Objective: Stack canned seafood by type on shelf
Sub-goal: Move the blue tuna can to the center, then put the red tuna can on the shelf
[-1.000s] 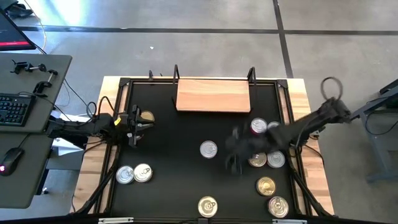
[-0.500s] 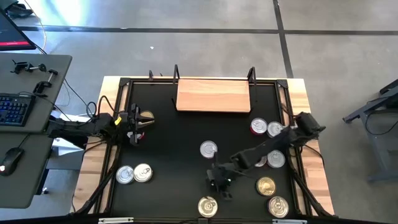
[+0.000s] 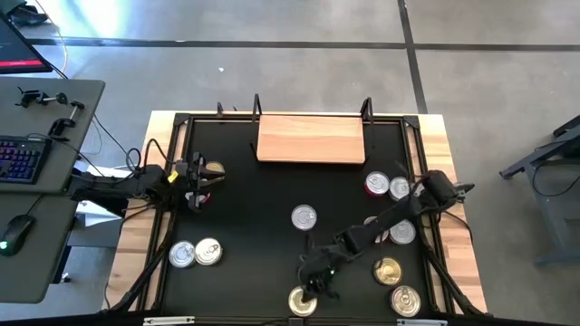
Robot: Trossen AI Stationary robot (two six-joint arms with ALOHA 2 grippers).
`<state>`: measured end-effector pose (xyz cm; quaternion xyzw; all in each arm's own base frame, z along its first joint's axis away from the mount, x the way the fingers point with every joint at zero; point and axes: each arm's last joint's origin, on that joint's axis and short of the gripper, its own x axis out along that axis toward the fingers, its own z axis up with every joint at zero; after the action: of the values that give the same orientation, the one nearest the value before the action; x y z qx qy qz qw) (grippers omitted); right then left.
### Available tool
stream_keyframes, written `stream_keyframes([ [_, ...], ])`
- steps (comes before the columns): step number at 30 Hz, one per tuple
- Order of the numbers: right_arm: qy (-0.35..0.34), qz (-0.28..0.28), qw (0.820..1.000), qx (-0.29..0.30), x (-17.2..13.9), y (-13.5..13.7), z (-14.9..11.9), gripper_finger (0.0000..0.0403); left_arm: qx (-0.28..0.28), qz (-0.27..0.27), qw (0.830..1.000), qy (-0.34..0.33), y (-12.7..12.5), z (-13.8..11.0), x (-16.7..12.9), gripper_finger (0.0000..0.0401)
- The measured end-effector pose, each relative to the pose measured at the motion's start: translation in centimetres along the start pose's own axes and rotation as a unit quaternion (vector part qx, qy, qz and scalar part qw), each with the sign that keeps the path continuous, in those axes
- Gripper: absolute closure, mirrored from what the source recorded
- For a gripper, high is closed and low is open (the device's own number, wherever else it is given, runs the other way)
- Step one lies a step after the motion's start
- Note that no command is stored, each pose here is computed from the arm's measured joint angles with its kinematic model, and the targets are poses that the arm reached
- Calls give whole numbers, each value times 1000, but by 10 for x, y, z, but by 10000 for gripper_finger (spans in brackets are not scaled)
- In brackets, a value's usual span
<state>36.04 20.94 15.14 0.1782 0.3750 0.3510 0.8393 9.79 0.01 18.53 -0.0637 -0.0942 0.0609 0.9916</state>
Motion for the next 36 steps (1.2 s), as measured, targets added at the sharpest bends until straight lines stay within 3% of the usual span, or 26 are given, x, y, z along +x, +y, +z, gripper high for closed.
stream_keyframes([
  [6, -10, -69, 997, 36, 19, -5, -17, 402, -26, -4, 1000, 11, 0, -2, 0, 325],
  [12, -55, -206, 976, 50, 13, -17, -14, 402, -32, -15, 999, 33, 0, -6, 0, 325],
  [21, -106, -329, 938, 19, -29, -90, 17, 403, -18, -6, 999, 35, 0, -7, 0, 325],
  [27, -205, -367, 906, -42, -71, -134, 48, 403, -21, -5, 999, 36, 0, -7, 0, 325],
  [32, -224, -404, 882, -96, -105, -121, 72, 403, -26, -4, 999, 42, 0, -8, 0, 325],
  [36, -196, -451, 862, -119, -117, -81, 77, 403, -28, -1, 998, 58, 1, -11, -1, 325],
])
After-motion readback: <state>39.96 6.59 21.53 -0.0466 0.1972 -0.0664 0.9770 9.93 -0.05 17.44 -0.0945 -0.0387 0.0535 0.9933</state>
